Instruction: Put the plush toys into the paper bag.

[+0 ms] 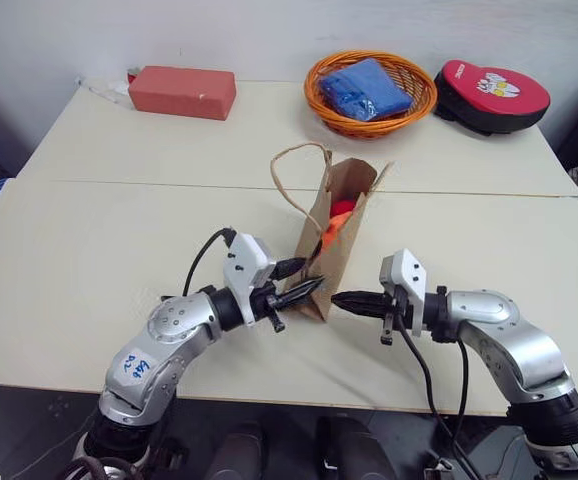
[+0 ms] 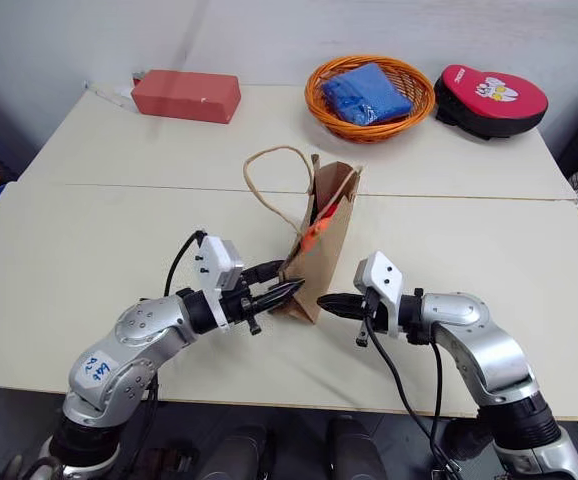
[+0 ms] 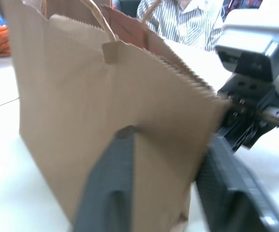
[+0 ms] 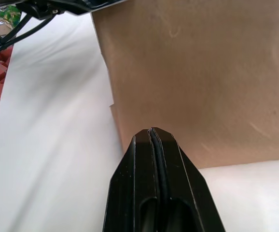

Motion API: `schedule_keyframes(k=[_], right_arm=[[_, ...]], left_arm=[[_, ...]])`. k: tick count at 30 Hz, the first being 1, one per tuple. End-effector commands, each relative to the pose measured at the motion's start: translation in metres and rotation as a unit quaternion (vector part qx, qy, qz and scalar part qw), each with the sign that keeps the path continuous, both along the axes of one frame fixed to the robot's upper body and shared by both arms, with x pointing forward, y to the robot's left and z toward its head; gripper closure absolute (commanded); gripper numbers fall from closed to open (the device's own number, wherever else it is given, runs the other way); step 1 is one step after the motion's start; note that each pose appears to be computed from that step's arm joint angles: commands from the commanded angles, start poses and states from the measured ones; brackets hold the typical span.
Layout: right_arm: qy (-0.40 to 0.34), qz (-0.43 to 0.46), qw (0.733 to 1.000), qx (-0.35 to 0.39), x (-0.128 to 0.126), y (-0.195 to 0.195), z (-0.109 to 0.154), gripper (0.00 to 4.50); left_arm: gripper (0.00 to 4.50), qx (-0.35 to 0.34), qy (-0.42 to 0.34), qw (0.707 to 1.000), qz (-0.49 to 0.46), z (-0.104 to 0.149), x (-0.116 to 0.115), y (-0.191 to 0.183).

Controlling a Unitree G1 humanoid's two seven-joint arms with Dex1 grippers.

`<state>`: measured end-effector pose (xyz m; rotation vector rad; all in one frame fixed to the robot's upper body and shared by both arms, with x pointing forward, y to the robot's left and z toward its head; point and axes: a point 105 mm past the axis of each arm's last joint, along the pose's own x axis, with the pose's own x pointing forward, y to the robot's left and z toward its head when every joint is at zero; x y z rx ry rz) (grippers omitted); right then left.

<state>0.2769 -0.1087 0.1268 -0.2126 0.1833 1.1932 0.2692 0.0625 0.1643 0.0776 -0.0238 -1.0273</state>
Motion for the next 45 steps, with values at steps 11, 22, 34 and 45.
schedule_keyframes(k=[11,22,34,45], right_arm=[[-0.069,-0.037,0.997,0.025,-0.016,-0.053,0.037,4.50],[-0.145,-0.095,0.985,0.007,-0.043,-0.131,0.065,4.50],[-0.124,-0.093,0.988,0.017,-0.053,-0.124,0.046,4.50],[-0.127,-0.078,0.988,0.029,-0.044,-0.120,0.044,4.50]], left_arm=[[4.44,0.060,-0.084,0.983,-0.149,0.039,-0.009,0.084],[4.44,0.061,-0.047,0.959,-0.273,0.033,0.027,0.114],[4.44,0.138,-0.078,0.956,-0.246,0.020,0.059,0.125],[1.68,0.137,-0.093,0.964,-0.208,0.029,0.048,0.139]])
